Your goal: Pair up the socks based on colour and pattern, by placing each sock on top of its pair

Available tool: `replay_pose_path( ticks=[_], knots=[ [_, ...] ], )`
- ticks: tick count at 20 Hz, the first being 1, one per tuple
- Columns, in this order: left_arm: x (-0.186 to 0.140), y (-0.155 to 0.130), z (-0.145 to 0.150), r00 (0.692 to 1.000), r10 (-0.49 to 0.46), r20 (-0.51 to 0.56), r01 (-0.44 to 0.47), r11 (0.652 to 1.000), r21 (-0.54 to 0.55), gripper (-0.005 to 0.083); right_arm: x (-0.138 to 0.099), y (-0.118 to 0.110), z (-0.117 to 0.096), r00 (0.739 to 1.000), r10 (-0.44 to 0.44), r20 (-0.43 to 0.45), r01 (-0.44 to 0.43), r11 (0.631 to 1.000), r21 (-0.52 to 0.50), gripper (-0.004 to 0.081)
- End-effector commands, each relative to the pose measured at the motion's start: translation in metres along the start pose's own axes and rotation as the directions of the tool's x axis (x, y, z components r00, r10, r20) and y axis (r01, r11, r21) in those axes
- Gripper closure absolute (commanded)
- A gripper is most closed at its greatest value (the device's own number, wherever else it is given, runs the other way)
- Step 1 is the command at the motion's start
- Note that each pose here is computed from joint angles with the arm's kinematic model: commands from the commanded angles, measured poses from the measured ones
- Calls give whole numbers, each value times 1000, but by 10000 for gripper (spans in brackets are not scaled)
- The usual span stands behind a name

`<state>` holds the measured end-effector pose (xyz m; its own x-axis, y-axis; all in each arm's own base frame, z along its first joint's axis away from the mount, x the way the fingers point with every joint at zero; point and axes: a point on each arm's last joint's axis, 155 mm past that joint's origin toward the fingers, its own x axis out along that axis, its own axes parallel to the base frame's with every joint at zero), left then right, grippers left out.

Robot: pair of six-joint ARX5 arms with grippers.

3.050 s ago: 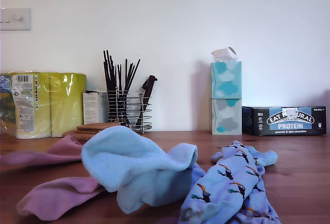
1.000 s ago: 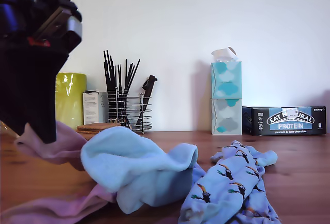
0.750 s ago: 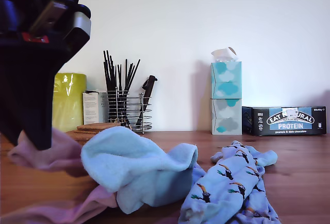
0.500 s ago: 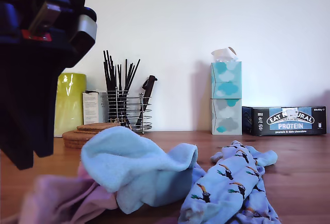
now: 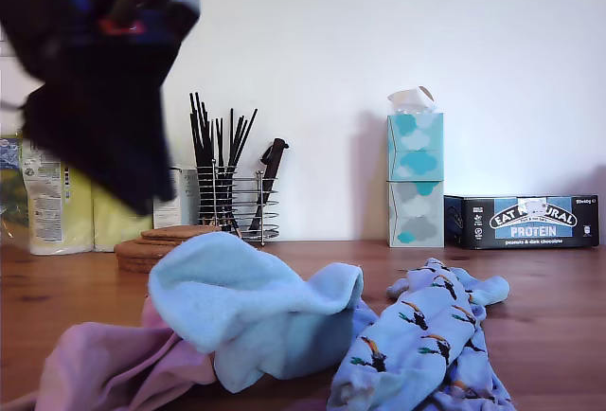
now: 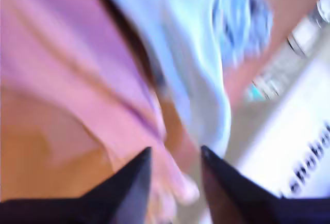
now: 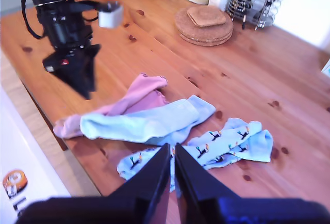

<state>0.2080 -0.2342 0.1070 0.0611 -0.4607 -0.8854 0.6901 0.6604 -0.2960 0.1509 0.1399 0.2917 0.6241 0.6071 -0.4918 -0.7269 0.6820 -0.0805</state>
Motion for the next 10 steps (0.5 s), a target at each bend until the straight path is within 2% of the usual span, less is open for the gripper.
replay_pose_path(
  ticks=[1, 3, 4, 7, 9, 10],
  knots=[
    [-13, 10, 22, 991, 60, 118, -65, 997, 39, 793, 10, -2, 13, 1000, -2, 19, 1, 1000, 26, 783],
    [-32, 31, 49, 955, 157, 252, -169, 985, 27, 793, 27, -13, 33, 997, -40, 64, 36, 997, 63, 783],
    [-45, 42, 64, 925, 195, 327, -210, 978, 11, 793, 37, -21, 45, 993, -72, 94, 66, 995, 69, 783],
    [-90, 71, 101, 814, 260, 519, -273, 961, -53, 793, 63, -49, 78, 969, -170, 177, 156, 984, 90, 783],
    [-121, 91, 117, 734, 286, 616, -291, 952, -95, 793, 72, -71, 106, 935, -232, 269, 210, 972, 110, 783],
    [-134, 98, 121, 707, 287, 647, -290, 951, -105, 793, 76, -84, 113, 920, -265, 288, 238, 963, 126, 783]
  ],
)
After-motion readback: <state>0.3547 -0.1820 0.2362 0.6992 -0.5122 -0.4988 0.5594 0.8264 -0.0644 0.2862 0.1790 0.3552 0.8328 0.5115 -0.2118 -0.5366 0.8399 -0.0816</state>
